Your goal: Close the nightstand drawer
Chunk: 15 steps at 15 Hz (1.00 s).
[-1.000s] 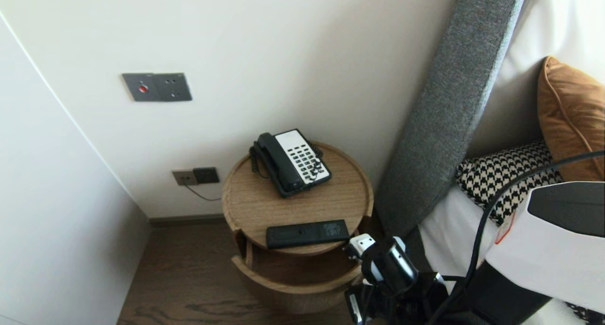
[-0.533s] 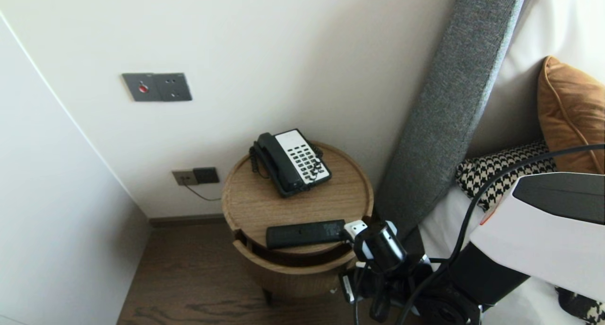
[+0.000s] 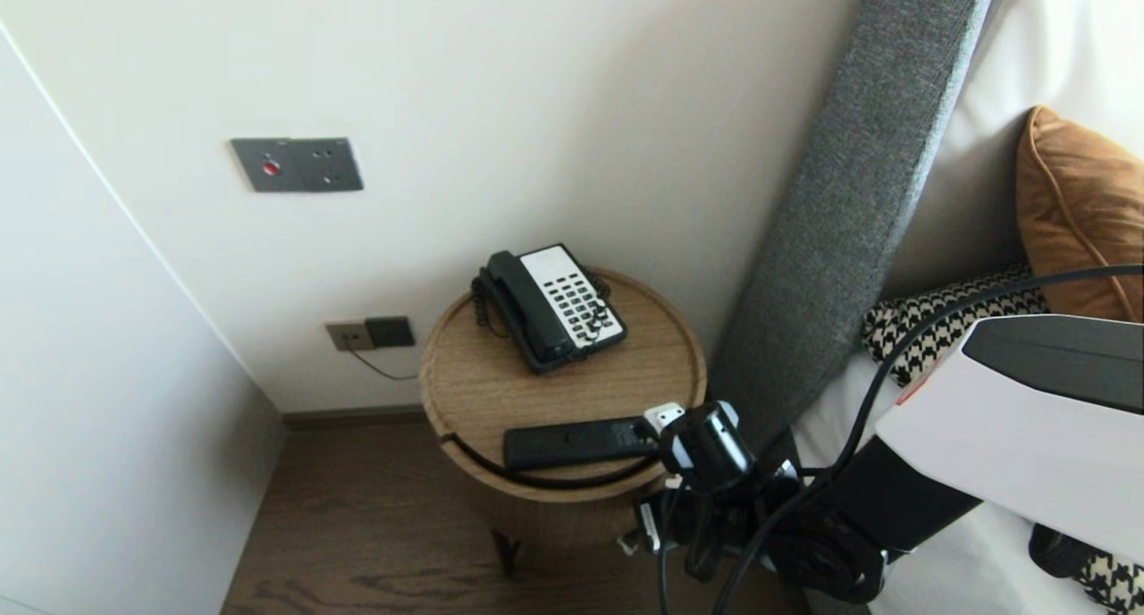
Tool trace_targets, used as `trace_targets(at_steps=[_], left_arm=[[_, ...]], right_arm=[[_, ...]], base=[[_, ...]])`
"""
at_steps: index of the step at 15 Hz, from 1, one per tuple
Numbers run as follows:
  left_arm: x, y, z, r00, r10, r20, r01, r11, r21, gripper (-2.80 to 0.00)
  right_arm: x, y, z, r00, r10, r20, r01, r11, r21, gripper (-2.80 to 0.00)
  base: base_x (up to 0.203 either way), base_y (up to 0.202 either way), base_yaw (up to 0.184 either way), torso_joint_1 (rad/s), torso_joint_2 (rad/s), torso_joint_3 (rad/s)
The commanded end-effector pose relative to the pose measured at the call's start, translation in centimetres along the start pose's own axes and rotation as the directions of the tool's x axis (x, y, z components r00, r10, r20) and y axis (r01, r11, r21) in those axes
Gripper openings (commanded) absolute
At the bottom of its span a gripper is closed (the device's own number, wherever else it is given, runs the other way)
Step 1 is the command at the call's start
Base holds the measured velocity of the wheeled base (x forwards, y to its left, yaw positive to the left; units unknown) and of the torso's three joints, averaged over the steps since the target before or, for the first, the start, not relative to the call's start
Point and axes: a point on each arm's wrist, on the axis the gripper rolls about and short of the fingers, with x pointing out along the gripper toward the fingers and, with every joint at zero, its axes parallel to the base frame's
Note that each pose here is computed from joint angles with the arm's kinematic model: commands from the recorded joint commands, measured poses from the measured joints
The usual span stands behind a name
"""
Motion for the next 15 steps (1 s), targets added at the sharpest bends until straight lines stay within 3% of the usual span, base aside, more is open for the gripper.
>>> trace_targets(at_steps=[1,10,15], left_arm=[[0.0,0.0,0.0,1.0,0.001,0.001,-0.001,1.0,0.0,-2.8],[0.0,0.0,0.1,1.0,0.0,0.003,0.0,1.0,-0.001,-2.8],[0.0,0.0,0.0,1.0,0.001,0.0,-0.001,1.0,0.0,-2.8]], right_arm=[[0.2,0.2,0.4,1.0,0.001,0.006,-0.001,1.0,0.002,-2.8],[0.4,0.2,0.5,1.0,0.0,0.007,0.0,1.0,0.002,-2.8],[-2.6,-0.2,0.0,1.0,-0.003,0.012,0.003,1.0,-0.002,-2.8]], base=[[0.0,0.0,0.0,0.0,0.0,0.0],[0.0,0.0,0.0,0.0,0.0,0.0],[0.0,0.0,0.0,0.0,0.0,0.0]])
